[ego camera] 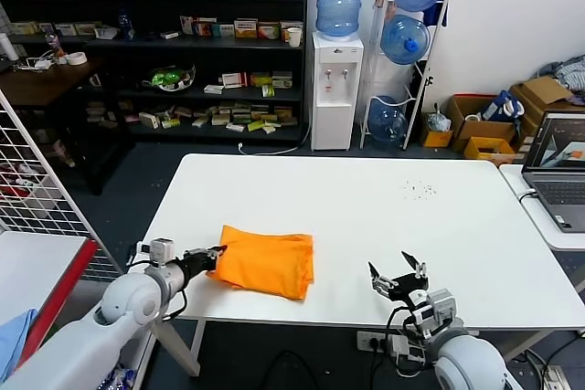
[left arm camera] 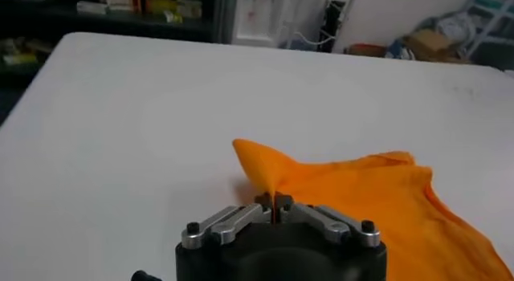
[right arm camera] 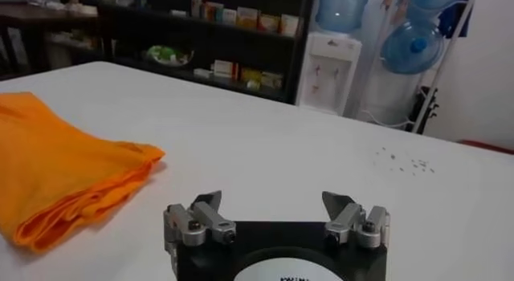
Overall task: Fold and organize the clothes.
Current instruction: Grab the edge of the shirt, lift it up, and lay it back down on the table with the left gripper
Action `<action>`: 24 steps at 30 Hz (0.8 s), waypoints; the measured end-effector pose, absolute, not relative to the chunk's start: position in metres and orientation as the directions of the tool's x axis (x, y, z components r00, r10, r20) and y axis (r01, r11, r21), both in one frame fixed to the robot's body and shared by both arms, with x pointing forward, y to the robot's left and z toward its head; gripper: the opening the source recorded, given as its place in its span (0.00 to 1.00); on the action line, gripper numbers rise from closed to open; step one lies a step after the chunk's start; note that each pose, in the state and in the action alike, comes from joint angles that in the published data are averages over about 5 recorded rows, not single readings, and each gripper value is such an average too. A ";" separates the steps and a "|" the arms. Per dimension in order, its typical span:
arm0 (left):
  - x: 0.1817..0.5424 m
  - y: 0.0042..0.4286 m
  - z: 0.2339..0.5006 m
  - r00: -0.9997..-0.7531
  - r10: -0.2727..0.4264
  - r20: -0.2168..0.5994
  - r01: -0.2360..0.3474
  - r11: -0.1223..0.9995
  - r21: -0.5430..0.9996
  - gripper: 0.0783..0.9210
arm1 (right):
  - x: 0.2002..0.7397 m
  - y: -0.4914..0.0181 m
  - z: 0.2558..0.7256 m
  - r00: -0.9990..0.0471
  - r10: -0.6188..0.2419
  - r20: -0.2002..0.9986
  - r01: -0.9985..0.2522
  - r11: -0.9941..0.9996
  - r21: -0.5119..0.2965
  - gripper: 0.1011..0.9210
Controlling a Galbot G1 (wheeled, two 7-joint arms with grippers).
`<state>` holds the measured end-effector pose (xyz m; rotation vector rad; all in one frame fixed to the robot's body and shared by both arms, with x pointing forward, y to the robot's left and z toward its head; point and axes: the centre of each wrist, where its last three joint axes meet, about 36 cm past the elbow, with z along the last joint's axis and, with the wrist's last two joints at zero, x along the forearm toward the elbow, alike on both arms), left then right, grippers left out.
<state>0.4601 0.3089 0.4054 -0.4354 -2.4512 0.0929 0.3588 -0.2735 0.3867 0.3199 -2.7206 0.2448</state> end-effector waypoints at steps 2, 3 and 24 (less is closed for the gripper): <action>0.459 0.320 0.411 -0.750 0.294 0.593 0.266 0.954 -0.137 0.03 | 0.361 -0.272 0.387 -0.899 -0.191 0.394 -0.258 0.958 -0.125 0.88; 0.459 0.327 0.414 -0.754 0.273 0.598 0.255 0.960 -0.117 0.03 | 0.363 -0.271 0.387 -0.900 -0.193 0.391 -0.260 0.957 -0.126 0.88; 0.469 0.452 0.519 -0.829 -0.173 0.531 0.028 0.937 0.348 0.03 | 0.376 -0.255 0.387 -0.905 -0.232 0.356 -0.290 0.950 -0.119 0.88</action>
